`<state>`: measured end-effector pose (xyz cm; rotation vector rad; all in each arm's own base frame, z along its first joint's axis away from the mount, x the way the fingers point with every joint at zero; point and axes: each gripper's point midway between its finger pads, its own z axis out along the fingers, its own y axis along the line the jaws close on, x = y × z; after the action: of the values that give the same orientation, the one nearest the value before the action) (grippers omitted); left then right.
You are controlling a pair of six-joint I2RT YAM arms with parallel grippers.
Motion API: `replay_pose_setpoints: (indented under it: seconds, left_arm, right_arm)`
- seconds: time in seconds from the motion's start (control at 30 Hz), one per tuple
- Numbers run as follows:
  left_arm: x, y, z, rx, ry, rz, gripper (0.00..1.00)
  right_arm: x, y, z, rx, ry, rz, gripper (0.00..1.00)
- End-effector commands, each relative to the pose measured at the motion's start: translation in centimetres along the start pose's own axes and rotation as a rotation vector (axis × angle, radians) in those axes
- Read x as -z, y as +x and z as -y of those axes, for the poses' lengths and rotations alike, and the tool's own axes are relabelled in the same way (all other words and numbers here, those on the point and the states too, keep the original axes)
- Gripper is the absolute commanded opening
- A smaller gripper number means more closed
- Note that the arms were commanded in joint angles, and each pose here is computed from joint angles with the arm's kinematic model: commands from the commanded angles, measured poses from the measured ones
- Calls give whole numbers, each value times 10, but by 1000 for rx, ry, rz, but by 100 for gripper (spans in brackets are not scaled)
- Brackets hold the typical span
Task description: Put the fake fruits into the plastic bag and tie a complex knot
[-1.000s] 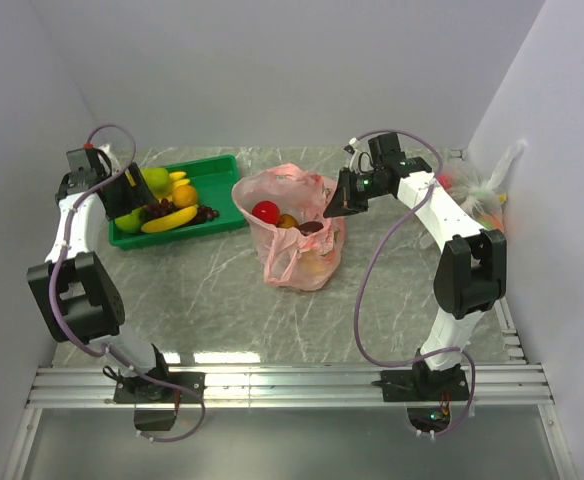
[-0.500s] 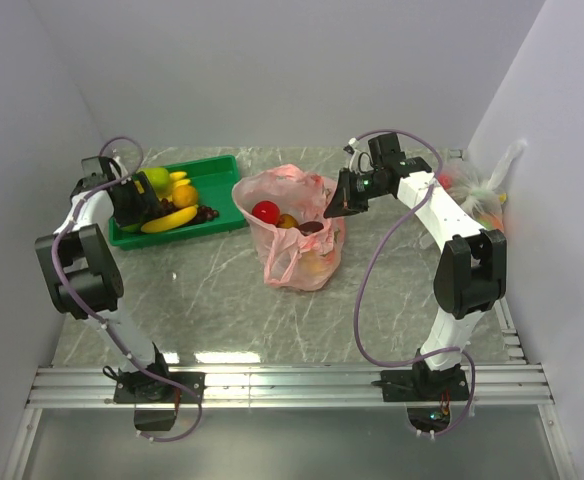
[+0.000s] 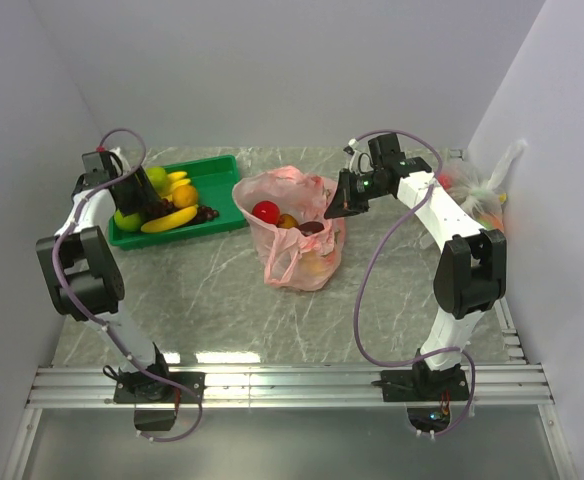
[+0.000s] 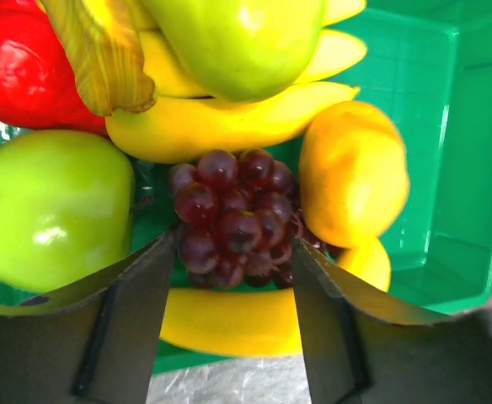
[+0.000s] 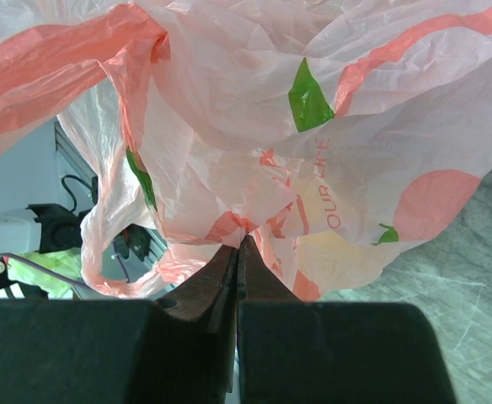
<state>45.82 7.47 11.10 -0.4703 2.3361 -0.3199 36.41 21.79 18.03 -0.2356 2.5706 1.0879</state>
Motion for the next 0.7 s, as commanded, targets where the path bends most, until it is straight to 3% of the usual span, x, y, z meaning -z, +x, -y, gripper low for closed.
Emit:
replay_pose_setpoints:
  seconds: [0.0,0.1,0.17,0.23,0.67]
  left_arm:
    - [35,-39,22,-96,29,153,62]
    - [41,-42,26,-169,44,139,53]
    - [39,-44,29,-211,47,115,41]
    - [36,-36,29,-217,42,64,38]
    - [7,6,19,-278,-90,-68,39]
  right_arm:
    - [5,-4,-5,21,-4,14,0]
    - [4,-6,-5,16,-6,16,0]
    - [4,-6,-6,16,-8,15,0]
    - [5,-7,-6,18,-5,18,0]
    - [5,-8,-5,24,3,18,0]
